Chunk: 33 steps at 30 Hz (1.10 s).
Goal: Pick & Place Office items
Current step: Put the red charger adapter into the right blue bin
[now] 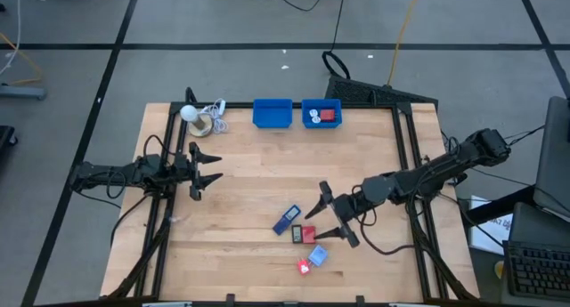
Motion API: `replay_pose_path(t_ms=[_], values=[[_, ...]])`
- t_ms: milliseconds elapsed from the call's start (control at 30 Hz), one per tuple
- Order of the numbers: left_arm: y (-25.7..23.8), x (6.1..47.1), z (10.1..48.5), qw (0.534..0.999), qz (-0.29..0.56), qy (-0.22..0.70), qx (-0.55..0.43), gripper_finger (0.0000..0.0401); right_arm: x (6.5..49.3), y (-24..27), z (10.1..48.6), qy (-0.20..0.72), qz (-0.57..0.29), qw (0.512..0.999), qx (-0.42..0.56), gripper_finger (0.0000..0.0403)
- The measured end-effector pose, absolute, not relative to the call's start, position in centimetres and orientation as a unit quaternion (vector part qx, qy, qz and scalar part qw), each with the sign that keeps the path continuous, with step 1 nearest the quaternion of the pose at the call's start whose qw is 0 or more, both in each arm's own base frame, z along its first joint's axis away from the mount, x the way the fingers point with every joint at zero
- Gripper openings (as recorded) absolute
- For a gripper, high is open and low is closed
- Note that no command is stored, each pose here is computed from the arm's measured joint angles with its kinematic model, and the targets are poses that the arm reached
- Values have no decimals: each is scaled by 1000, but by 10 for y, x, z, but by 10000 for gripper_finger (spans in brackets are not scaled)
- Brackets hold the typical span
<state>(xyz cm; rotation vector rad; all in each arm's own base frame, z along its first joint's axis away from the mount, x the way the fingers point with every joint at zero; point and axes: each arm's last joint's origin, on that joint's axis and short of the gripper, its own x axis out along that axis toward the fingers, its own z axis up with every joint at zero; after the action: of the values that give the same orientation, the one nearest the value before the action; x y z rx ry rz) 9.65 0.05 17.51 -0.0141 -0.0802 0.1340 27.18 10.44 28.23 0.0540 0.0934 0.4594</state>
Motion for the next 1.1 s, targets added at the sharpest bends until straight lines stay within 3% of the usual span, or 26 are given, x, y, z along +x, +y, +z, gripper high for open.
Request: replay_pose_path(t_ms=[1100], values=[[0,97,175,997,67,-40,-9,255,272,104,279,58,225,973,13,254]])
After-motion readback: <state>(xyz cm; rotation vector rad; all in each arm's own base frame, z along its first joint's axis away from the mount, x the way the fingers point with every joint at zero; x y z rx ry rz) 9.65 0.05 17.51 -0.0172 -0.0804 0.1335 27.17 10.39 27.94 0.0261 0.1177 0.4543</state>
